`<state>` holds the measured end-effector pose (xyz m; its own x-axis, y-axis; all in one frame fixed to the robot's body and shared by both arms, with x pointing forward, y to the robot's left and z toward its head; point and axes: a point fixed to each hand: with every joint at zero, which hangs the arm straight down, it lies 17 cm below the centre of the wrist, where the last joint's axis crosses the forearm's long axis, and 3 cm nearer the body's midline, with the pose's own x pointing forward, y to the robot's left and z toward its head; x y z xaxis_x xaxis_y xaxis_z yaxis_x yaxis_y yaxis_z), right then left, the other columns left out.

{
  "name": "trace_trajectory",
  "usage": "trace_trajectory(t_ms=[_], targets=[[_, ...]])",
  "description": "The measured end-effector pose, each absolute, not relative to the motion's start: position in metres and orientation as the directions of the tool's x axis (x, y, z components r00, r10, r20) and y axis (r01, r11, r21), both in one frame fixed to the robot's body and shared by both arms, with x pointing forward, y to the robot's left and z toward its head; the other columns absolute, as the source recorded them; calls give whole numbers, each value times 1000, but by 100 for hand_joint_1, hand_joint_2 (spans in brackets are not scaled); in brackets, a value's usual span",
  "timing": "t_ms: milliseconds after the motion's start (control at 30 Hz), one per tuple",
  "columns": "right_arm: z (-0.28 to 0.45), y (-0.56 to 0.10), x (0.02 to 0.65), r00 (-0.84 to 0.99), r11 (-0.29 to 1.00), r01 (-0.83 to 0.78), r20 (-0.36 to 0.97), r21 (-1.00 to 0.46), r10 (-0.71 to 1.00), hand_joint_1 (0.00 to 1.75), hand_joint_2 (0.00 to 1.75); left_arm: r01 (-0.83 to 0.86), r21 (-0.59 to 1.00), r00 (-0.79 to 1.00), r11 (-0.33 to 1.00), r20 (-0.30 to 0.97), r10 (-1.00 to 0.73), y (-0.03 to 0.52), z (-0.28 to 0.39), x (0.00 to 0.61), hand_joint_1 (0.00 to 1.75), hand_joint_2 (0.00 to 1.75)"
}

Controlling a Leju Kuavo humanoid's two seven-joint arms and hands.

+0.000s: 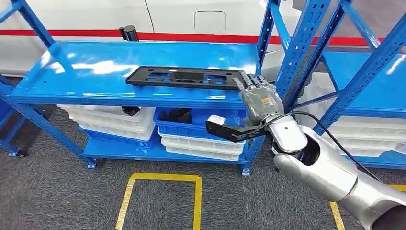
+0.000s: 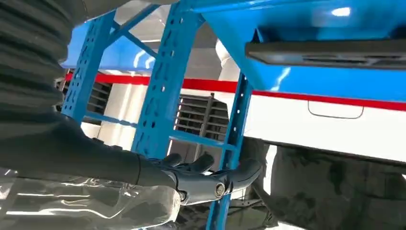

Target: Take the parts from the cabinet and place them on the table.

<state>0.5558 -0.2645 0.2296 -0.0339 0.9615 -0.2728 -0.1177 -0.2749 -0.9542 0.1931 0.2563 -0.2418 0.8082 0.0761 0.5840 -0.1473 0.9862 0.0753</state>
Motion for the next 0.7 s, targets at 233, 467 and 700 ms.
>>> trace_trajectory(t_ms=[233,467,700], targets=[[229,-260,555,-42,-269,-117,-266,-956,963,0,175,-145,76,809,986,584,74,257,-242,195,0,0],[219,-248,551,-76,-261,-132,-253,-956,964,0,175,-140,78,810,987,583,69,257,-242,194,0,0],[217,-221,548,-145,-209,-133,-190,-969,971,0,175,-131,78,809,988,585,61,255,-241,195,0,0]])
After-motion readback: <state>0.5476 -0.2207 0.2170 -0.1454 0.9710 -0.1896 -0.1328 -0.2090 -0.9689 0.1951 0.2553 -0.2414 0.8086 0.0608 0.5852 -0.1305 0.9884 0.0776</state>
